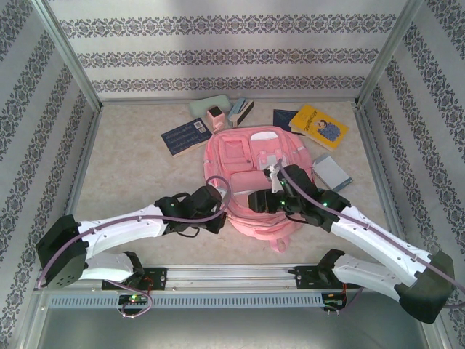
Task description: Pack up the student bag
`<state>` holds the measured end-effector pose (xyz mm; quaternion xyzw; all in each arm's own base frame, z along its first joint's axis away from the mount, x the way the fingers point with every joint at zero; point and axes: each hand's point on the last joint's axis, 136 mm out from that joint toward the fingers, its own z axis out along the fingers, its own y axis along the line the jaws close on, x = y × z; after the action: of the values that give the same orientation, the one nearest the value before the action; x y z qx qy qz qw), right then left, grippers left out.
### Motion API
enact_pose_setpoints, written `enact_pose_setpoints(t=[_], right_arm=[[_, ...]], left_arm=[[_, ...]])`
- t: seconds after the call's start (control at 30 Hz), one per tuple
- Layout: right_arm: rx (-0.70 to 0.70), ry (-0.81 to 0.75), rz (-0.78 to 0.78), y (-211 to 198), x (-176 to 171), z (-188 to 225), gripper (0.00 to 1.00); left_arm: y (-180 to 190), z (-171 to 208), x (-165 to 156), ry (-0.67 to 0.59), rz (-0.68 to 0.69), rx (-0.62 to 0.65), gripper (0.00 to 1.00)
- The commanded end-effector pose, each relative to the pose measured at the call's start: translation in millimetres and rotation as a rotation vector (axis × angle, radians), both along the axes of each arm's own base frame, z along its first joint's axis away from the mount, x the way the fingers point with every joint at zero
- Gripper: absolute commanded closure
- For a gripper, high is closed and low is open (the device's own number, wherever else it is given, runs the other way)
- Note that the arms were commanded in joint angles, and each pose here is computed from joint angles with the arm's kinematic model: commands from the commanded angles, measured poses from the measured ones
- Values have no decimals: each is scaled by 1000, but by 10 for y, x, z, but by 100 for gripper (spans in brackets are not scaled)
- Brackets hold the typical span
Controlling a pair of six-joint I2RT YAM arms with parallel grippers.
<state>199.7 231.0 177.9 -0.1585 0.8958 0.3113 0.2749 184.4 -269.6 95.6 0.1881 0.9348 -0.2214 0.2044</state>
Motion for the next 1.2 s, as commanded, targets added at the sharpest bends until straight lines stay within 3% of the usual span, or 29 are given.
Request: enact_pose_setpoints(t=[0.0, 0.13, 0.3, 0.5, 0.7, 0.87, 1.17], right_arm=[[-111, -306, 321, 131, -50, 46, 44], [-136, -356, 483, 249, -195, -38, 48], [-222, -344, 557, 321, -279, -284, 47], [-334, -329, 406, 169, -53, -434, 48], [-177, -355, 241, 125, 30, -208, 46], [-138, -337, 189, 79, 27, -194, 46], [-131, -325, 160, 19, 10, -233, 43]], left_arm=[[-68, 47, -37, -16, -20, -63, 100], [-48, -17, -59, -16, -17, -74, 100], [-43, -64, -55, -23, -14, -84, 100], [-69, -237, -51, -2, -14, -74, 100], [-134, -333, -24, 9, -31, -56, 100], [-158, -381, 1, 12, -32, -47, 100], [-184, -488, 8, 29, -28, -42, 85]])
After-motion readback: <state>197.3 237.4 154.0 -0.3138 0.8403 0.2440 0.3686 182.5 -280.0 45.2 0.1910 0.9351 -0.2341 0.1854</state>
